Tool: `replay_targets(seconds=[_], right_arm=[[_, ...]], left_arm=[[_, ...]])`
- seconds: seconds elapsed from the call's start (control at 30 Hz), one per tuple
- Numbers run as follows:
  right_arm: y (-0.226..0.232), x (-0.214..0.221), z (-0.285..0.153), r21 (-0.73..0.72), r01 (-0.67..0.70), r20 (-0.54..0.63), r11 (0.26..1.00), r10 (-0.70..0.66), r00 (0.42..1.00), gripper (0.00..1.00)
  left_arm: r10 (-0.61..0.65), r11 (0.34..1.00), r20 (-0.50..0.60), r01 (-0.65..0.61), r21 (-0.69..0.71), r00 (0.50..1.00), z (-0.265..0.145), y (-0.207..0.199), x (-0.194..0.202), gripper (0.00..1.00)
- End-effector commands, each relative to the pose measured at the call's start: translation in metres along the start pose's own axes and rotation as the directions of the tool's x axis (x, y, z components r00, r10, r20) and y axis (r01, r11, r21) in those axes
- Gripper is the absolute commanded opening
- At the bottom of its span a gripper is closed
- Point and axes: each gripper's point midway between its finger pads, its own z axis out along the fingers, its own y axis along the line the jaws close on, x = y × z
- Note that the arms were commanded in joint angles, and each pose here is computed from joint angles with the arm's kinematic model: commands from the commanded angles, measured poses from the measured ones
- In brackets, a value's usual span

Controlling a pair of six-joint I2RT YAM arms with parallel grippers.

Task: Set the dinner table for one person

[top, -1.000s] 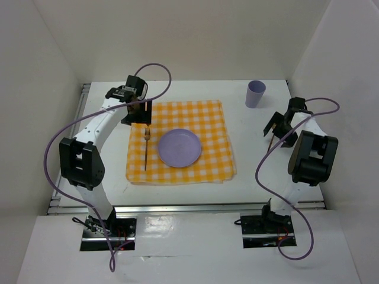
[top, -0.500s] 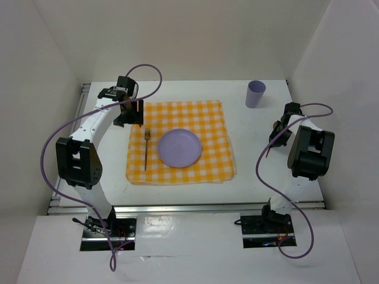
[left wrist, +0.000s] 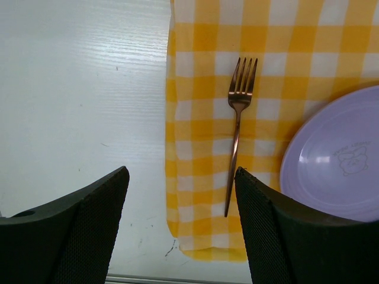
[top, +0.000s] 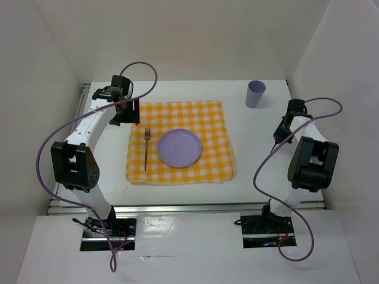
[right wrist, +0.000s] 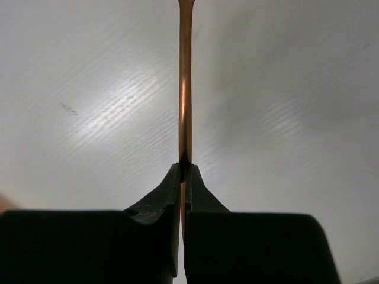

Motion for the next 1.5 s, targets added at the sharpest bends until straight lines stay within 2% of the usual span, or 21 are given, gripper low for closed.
replay_targets(seconds=[0.0, 0.07, 0.1, 0.13, 0.17, 0.2, 0.3, 0.43, 0.57, 0.77, 0.97, 1.17, 1.37, 1.4, 1.47], right_arm=[[0.029, -0.050, -0.065, -0.018, 0.109, 0.230, 0.994, -0.102, 0.968, 0.00], [0.060, -0.055, -0.088, -0.040, 0.200, 0.290, 0.979, -0.180, 0.940, 0.00], [0.094, -0.045, -0.103, -0.060, 0.302, 0.314, 0.952, -0.269, 0.910, 0.00], [0.113, -0.037, -0.111, -0.076, 0.346, 0.323, 0.935, -0.305, 0.896, 0.00], [0.127, -0.023, -0.114, -0.089, 0.392, 0.304, 0.916, -0.349, 0.886, 0.00], [0.158, 0.002, -0.122, -0.163, 0.450, 0.301, 0.878, -0.390, 0.870, 0.00], [0.200, 0.061, -0.123, -0.260, 0.534, 0.258, 0.805, -0.475, 0.842, 0.00], [0.220, 0.132, -0.097, -0.302, 0.556, 0.129, 0.775, -0.545, 0.829, 0.00], [0.226, 0.172, -0.072, -0.288, 0.587, 0.044, 0.757, -0.602, 0.797, 0.00], [0.228, 0.192, -0.049, -0.310, 0.535, -0.024, 0.786, -0.569, 0.822, 0.00], [0.226, 0.203, -0.037, -0.305, 0.497, -0.070, 0.812, -0.540, 0.839, 0.00], [0.225, 0.194, -0.031, -0.293, 0.474, -0.054, 0.830, -0.510, 0.859, 0.00], [0.222, 0.195, -0.031, -0.290, 0.498, -0.053, 0.817, -0.534, 0.844, 0.00], [0.220, 0.196, -0.031, -0.285, 0.500, -0.062, 0.818, -0.536, 0.842, 0.17], [0.222, 0.194, -0.034, -0.286, 0.500, -0.061, 0.818, -0.536, 0.842, 0.33]], left_arm=[[0.018, 1.000, 0.060, -0.018, -0.010, 0.998, -0.016, 0.006, -0.011, 0.79], [0.017, 1.000, 0.070, -0.016, -0.017, 0.997, -0.015, 0.007, -0.013, 0.79], [0.016, 1.000, 0.081, -0.014, -0.026, 0.997, -0.019, 0.009, -0.015, 0.79], [0.018, 0.999, 0.070, -0.016, -0.028, 0.997, -0.016, 0.010, -0.011, 0.79], [0.008, 0.999, 0.078, -0.005, -0.032, 0.997, -0.019, 0.014, -0.013, 0.79], [0.018, 0.999, 0.067, -0.016, -0.035, 0.998, -0.017, 0.015, -0.009, 0.79], [-0.001, 0.999, 0.088, 0.005, -0.040, 0.996, -0.021, 0.023, -0.012, 0.79], [-0.013, 0.999, 0.097, 0.017, -0.045, 0.995, -0.023, 0.028, -0.011, 0.79], [-0.013, 0.999, 0.095, 0.016, -0.036, 0.995, -0.025, 0.027, -0.009, 0.79], [-0.002, 0.999, 0.086, 0.006, -0.038, 0.996, -0.021, 0.028, -0.005, 0.79], [-0.002, 0.999, 0.086, 0.006, -0.038, 0.996, -0.021, 0.028, -0.005, 0.79], [-0.003, 1.000, 0.084, 0.005, -0.029, 0.996, -0.021, 0.026, -0.004, 0.79], [-0.003, 1.000, 0.084, 0.005, -0.029, 0.996, -0.021, 0.026, -0.004, 0.79], [-0.003, 1.000, 0.084, 0.005, -0.029, 0.996, -0.021, 0.026, -0.004, 0.79], [-0.003, 1.000, 0.084, 0.005, -0.029, 0.996, -0.021, 0.026, -0.004, 0.79]])
